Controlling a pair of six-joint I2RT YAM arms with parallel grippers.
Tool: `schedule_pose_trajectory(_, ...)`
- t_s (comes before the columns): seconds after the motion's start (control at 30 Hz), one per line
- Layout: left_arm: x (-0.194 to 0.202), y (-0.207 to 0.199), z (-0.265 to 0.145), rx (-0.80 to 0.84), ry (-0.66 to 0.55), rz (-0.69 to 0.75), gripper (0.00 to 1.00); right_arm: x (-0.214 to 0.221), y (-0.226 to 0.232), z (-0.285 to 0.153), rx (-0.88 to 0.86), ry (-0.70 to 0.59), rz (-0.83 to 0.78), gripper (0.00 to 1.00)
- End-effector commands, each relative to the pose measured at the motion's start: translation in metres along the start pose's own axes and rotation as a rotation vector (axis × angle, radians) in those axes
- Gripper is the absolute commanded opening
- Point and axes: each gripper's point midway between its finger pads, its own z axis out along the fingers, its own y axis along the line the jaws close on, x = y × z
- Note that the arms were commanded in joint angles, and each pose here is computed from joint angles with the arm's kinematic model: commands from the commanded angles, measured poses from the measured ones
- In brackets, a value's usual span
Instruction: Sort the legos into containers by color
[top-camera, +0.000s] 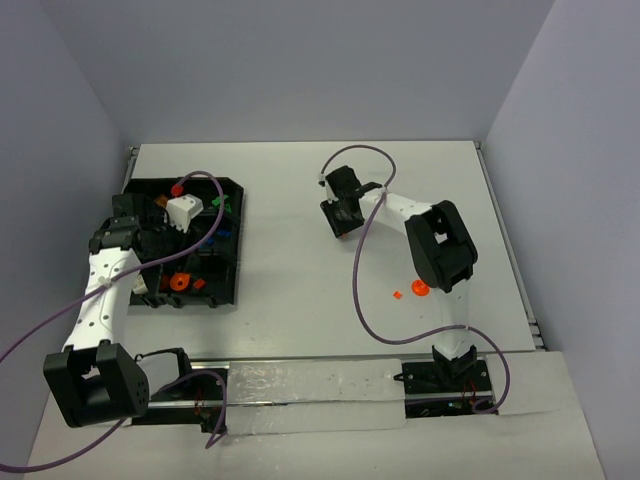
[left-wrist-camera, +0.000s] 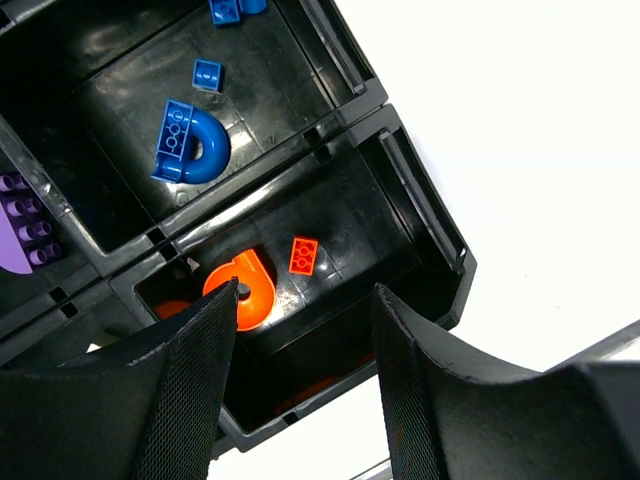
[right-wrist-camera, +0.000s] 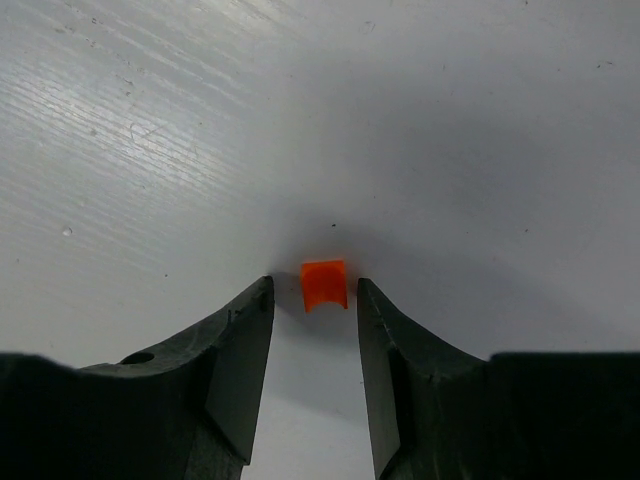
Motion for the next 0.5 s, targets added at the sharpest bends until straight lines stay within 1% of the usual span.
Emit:
schedule_pose_trajectory(0.0, -0.0216, -0.0002, -0.0092, 0.011, -0.060, 0.005, 0.62, -0.0053, -0.0066, 0.0006, 0.026, 0.012, -0.011, 0.45)
schedule_pose_trajectory(0.07, -0.0224, 0.0004, -0.0096, 0.010, -0.061, 0.004, 0.62, -0.0072, -0.0069, 0.0015, 0.027, 0.017, -0.014, 0.45)
schedule_pose_trajectory(0.2, -0.0238, 0.0008, -0.0113, 0.002, -0.069, 0.003, 0.62, -0.0060, -0.0064, 0.0036, 0.024, 0.026, -0.017, 0.37)
schedule_pose_trajectory(0.37, -0.0239, -0.0019, -0.0082, 0.018, -0.077, -0.016, 0.63, -0.0095, -0.0094, 0.0052, 0.028, 0.028, -0.013, 0.36)
schedule_pose_trajectory(0.47, -0.0264, -0.0033, -0.0075, 0.032, -0.081, -0.024, 0.63, -0.0101, -0.0087, 0.0033, 0.021, 0.028, -0.014, 0.28)
